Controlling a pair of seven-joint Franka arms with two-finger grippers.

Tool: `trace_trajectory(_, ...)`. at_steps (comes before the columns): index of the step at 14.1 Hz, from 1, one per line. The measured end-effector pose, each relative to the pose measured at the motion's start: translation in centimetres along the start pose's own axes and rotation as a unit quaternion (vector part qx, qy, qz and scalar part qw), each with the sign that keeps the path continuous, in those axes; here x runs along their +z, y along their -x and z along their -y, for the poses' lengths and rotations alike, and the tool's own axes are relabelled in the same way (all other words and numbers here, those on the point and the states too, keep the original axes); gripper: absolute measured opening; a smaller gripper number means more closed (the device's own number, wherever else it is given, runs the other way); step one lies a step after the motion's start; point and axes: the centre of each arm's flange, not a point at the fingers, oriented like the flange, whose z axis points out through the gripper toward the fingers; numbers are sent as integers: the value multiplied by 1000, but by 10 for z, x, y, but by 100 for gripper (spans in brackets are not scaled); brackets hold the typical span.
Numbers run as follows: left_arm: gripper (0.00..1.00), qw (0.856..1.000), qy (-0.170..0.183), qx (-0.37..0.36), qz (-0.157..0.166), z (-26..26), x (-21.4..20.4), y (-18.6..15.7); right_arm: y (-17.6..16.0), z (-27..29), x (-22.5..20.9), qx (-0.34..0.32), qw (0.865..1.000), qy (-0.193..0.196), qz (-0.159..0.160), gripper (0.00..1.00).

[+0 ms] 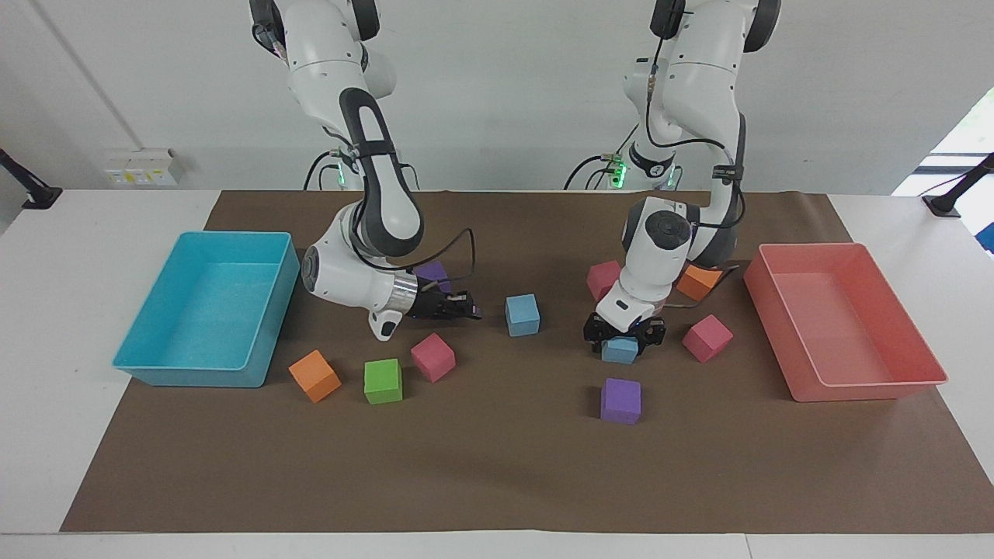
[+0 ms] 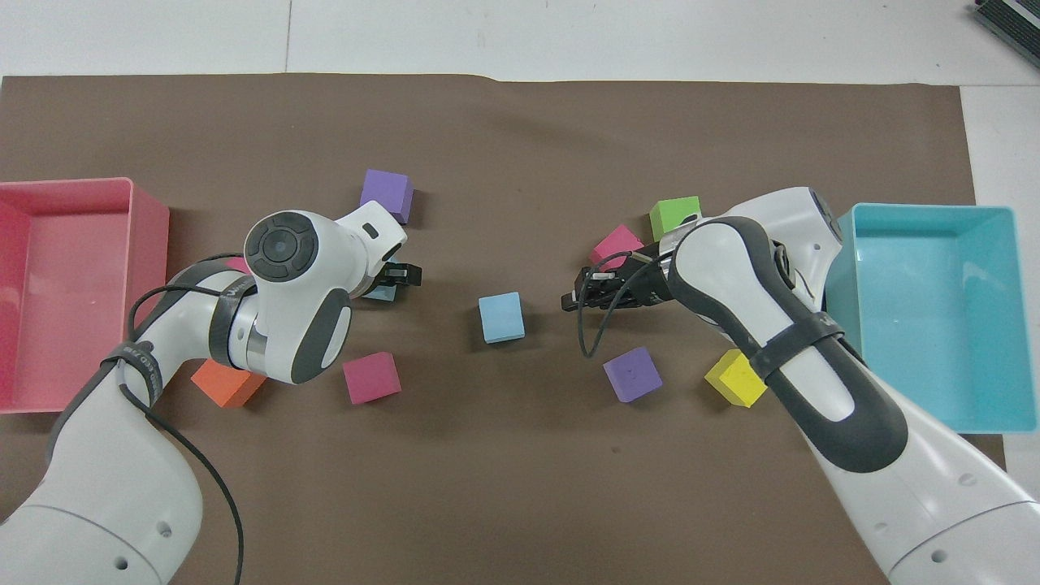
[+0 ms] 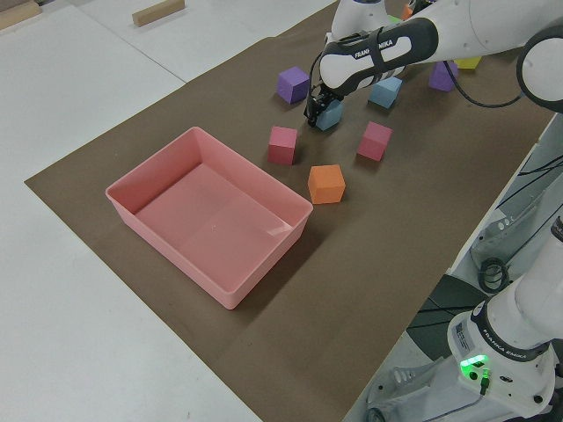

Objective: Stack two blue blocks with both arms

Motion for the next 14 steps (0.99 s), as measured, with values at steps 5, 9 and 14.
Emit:
trace_trajectory(5,100,1000,0,-2,-1,1,-10,-1,4,-10,7,18,1000,-18,-1,1)
trace_trajectory(9,70,1000,-2,0,1,0,-9,0,5,-11,8,24,999,-26,-2,1)
trace_trajectory(14,58,1000,-7,5,4,-1,-24,-1,5,-13,9,26,999,-24,-5,1)
